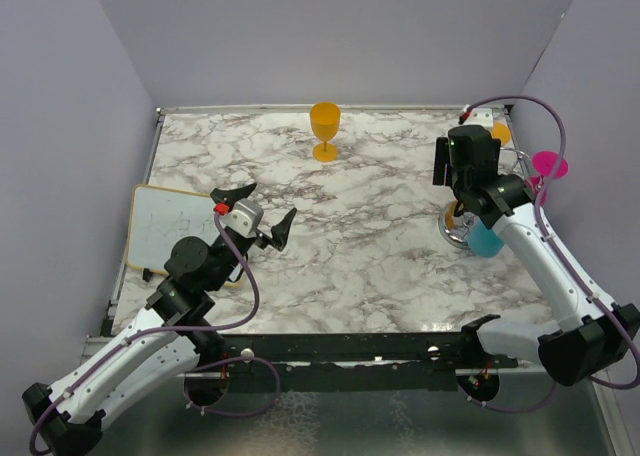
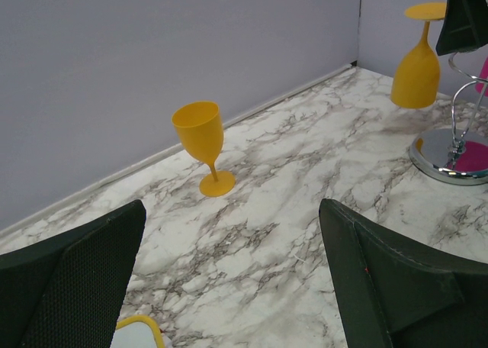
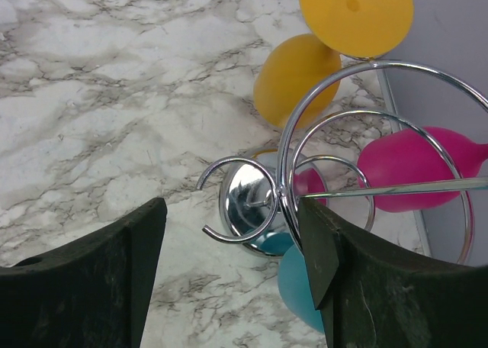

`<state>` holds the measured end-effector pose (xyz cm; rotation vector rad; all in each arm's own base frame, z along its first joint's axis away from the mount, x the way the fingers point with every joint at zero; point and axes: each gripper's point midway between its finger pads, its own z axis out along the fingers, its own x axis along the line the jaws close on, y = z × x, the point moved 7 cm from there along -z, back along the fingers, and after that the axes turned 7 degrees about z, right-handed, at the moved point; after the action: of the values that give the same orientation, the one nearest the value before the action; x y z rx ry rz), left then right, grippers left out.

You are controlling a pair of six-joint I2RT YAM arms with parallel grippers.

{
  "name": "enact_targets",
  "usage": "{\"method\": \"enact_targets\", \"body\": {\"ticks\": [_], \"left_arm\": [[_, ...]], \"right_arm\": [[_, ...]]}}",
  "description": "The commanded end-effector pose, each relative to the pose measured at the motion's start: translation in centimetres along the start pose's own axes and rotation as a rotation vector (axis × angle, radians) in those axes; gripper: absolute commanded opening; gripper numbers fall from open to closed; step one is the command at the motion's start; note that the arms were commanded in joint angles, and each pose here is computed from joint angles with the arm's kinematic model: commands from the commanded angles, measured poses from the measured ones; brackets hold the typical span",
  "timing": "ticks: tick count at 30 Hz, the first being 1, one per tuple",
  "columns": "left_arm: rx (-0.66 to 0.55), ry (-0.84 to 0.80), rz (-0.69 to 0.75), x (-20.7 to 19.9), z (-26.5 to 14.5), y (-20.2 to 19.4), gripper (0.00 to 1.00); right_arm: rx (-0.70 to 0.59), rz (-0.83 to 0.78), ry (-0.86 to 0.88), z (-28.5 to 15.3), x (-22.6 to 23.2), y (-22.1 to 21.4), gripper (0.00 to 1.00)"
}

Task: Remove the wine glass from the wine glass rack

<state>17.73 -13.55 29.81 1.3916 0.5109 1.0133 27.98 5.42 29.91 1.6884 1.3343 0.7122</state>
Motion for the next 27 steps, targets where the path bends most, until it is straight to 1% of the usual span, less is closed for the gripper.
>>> {"method": "enact_targets", "body": {"ticks": [1, 6, 17, 27], "left_arm": [[-0.013, 0.015, 0.001, 0.2, 0.1, 0.3, 1.00], [-0.011, 0.015, 0.003, 0.1, 0.1, 0.3, 1.00], [-0.007, 0.018, 0.008, 0.1, 0.1, 0.2, 1.00], [-0.002, 0.023, 0.011, 0.1, 0.1, 0.0, 1.00]], "right_arm": [[-0.034, 0.004, -0.018, 0.1, -0.1, 1.5, 0.69], [-0.001, -0.015, -0.029, 0.8, -0.1, 1.2, 0.68], [0.026, -0.010, -0.024, 1.7, -0.4, 1.3, 0.69], [0.051, -0.014, -0.017, 2.2, -0.6, 1.0, 0.67]]}}
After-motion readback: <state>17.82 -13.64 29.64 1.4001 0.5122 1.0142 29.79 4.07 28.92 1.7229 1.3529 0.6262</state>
